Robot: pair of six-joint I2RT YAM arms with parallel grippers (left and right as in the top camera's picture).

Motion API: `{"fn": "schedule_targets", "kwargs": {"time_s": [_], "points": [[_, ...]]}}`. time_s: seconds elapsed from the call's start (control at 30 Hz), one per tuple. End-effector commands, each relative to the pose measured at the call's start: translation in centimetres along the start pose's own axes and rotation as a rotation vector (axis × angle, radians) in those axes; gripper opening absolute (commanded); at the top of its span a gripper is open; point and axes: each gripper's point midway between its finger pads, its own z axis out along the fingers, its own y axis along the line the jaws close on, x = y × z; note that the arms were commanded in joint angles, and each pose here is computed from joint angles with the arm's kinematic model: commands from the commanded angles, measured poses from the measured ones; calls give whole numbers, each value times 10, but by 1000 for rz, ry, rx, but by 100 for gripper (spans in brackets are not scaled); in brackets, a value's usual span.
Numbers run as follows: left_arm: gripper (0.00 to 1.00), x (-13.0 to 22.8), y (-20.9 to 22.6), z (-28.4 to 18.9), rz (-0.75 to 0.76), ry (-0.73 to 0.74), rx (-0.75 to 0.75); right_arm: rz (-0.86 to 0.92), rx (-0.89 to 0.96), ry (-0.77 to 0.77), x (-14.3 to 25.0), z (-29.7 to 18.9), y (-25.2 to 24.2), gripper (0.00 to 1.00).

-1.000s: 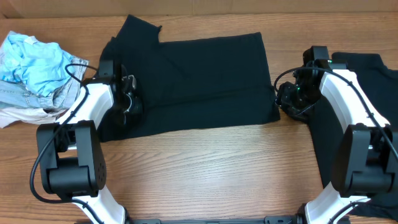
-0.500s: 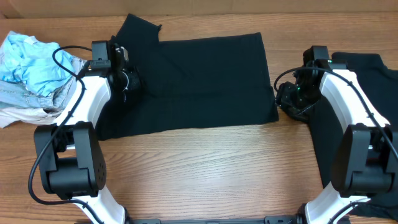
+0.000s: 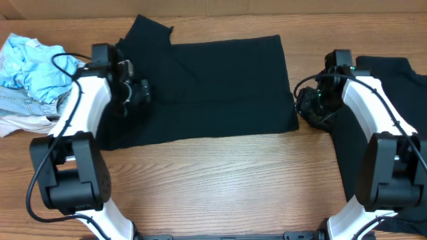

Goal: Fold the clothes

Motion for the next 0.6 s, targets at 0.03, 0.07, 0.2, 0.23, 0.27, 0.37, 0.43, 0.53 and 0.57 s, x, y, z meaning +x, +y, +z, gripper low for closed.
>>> {"fn": "schedule_targets", "kwargs": {"time_s": [0.03, 0.07, 0.2, 0.23, 0.27, 0.37, 0.43, 0.53, 0.57], "points": [[82, 8, 43, -16, -61, 40, -98, -1, 8, 13, 14, 14, -7, 72], [84, 12, 50, -17, -79, 56, -111, -1, 8, 15, 15, 15, -7, 72], [85, 26, 68, -20, -131, 110, -129, -7, -27, -1, 13, 21, -3, 74], [85, 30, 73, -20, -142, 123, -139, -11, -48, -8, 11, 22, 1, 74], [86, 34, 78, -18, -151, 133, -149, -16, -71, -17, 10, 24, 4, 74], [91, 48, 89, -7, -166, 158, -175, -34, -137, -30, 8, 27, 17, 74], [93, 58, 93, 3, -172, 173, -176, -40, -144, -35, 7, 29, 19, 74], [93, 70, 96, 13, -175, 191, -178, -34, -143, -26, 11, 33, 17, 69], [92, 72, 96, 15, -175, 195, -178, -32, -141, -19, 14, 35, 16, 66]]}}
